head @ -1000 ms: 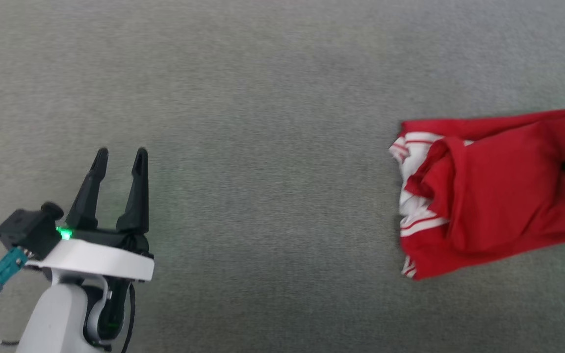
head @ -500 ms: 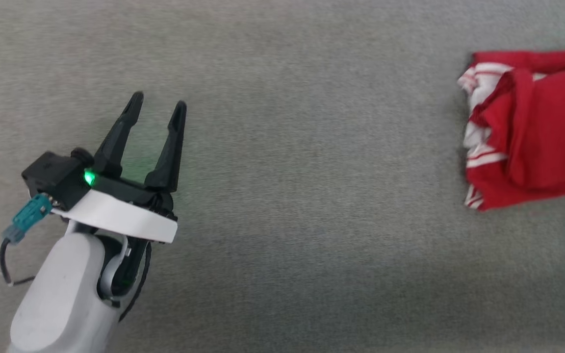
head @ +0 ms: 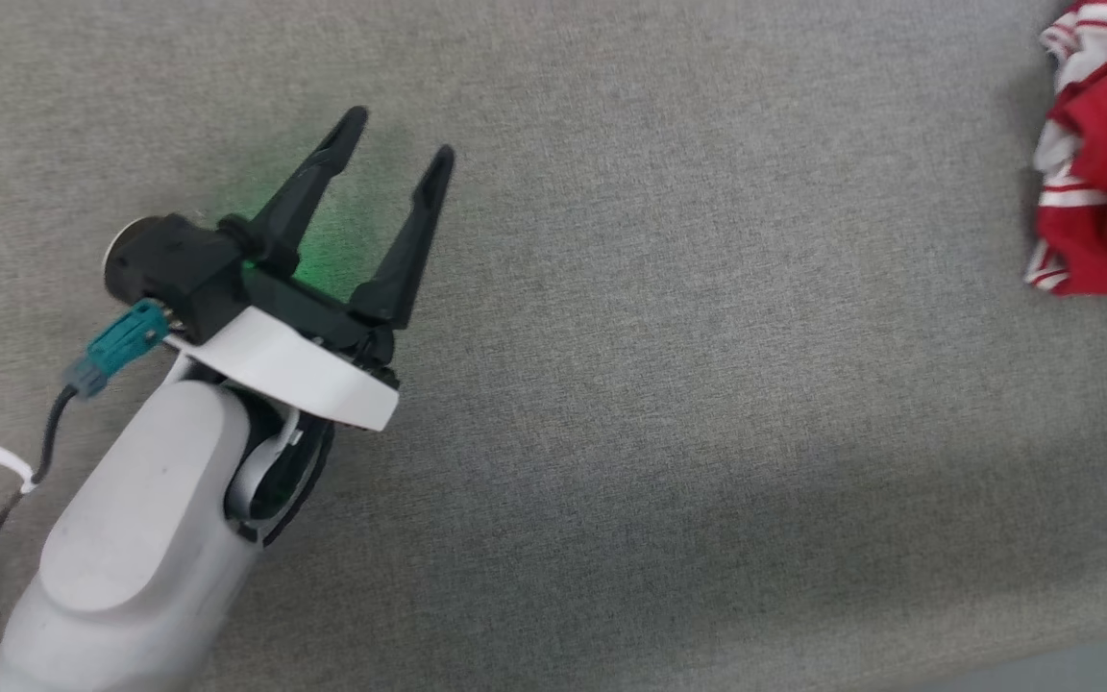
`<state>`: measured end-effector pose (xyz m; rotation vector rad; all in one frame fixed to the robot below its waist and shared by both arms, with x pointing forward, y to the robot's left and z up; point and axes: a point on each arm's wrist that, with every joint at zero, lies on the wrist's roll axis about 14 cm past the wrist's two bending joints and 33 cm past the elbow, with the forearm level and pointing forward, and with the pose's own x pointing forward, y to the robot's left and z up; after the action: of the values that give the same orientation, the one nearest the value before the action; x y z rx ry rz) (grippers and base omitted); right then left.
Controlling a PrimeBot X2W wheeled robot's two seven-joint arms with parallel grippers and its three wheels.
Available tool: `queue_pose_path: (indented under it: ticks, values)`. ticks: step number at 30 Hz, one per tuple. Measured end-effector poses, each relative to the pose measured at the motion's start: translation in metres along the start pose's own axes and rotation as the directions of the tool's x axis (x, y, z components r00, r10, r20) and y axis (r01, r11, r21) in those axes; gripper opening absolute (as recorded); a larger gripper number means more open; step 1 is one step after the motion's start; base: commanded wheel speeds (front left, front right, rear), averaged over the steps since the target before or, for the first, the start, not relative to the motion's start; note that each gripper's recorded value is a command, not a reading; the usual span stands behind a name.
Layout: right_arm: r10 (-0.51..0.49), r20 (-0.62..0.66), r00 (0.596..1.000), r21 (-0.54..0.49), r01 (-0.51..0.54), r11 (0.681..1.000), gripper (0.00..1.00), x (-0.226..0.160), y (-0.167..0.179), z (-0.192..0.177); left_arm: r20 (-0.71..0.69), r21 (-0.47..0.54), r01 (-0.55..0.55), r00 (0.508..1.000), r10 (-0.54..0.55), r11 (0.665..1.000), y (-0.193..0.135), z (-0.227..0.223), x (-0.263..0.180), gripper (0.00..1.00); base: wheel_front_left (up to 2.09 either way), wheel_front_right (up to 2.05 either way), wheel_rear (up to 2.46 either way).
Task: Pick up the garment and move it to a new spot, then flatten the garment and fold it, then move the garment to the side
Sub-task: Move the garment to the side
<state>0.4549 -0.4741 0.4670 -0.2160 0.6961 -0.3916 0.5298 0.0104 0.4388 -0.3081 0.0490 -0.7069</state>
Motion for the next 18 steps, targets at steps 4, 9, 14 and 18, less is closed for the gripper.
queue_pose_path:
  ticks: [4, 9, 14, 18]
  values:
    - [-0.072, 0.013, 0.997, -0.035, 0.072, 0.997, 0.00, 0.007, -0.018, 0.000, -0.011, -0.015, 0.044, 0.999, -0.045, 0.999, -0.008, -0.009, 0.012, 1.00, 0.00, 0.00, 0.00]
    - [-0.099, 0.003, 0.995, -0.067, 0.099, 0.993, 0.00, 0.024, -0.014, -0.009, -0.023, -0.025, 0.068, 0.997, -0.068, 0.997, -0.010, -0.018, 0.018, 1.00, 0.00, 0.00, 0.00]
    - [-0.066, -0.045, 0.997, -0.069, 0.063, 0.996, 0.00, 0.043, 0.014, -0.026, -0.028, -0.027, 0.065, 0.997, -0.066, 0.998, -0.005, -0.021, 0.019, 1.00, 0.00, 0.00, 0.00]
    - [-0.054, -0.056, 0.997, -0.076, 0.050, 0.996, 0.02, 0.052, 0.024, -0.031, -0.026, -0.028, 0.049, 0.998, -0.050, 0.998, 0.001, -0.020, 0.017, 1.00, 0.00, 0.00, 0.00]
